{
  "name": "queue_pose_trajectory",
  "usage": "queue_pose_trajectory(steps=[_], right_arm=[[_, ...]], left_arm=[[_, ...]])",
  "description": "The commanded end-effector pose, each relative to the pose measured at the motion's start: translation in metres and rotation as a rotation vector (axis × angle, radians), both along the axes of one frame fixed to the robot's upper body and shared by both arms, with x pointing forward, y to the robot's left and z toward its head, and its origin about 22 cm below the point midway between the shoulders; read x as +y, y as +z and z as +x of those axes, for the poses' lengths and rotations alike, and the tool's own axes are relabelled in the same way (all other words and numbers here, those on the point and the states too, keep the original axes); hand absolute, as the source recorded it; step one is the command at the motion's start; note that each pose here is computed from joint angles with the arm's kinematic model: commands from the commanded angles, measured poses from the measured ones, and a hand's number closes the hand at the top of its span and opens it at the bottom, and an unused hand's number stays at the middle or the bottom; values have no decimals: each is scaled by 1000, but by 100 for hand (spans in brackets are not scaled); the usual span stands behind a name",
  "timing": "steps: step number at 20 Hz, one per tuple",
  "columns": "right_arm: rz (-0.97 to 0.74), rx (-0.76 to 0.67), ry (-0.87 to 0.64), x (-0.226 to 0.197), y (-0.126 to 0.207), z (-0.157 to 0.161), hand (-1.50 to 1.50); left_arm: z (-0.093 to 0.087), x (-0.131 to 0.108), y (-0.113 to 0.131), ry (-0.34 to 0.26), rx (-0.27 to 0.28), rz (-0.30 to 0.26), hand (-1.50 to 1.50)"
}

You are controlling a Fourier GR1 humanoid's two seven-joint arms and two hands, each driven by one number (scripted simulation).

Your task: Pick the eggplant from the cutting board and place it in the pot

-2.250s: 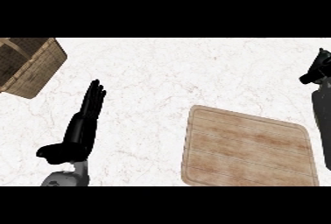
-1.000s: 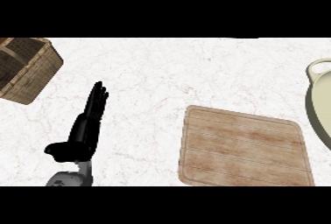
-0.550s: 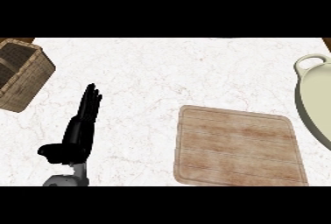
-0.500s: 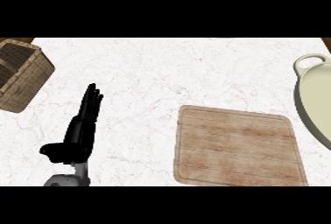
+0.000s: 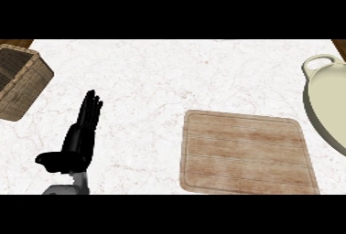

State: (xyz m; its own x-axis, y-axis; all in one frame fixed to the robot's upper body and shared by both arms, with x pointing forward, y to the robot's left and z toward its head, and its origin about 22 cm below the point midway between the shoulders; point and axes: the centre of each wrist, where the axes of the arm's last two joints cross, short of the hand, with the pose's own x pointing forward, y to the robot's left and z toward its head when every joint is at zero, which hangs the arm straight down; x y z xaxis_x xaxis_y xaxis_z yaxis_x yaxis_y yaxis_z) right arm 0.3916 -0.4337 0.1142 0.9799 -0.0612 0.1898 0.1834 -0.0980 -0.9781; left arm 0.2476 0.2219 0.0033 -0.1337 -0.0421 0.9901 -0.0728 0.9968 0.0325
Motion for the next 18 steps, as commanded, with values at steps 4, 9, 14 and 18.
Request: queue_pose_trajectory(steps=[4,9,14,18], right_arm=[[237,-84,-315,-10,-37,-19,-150],[142,-325,-116,6,-54,-22,-150],[-188,-666,-87,-17,-15,-32,-150],[-258,-828,-138,-8,-40,-45,-150]], left_arm=[[0,-1,17,8,-4,2,0],[2,-8,3,13,-2,-2,0],[1,4,0,13,11,-8,0],[-5,4,-1,14,2,2,0]])
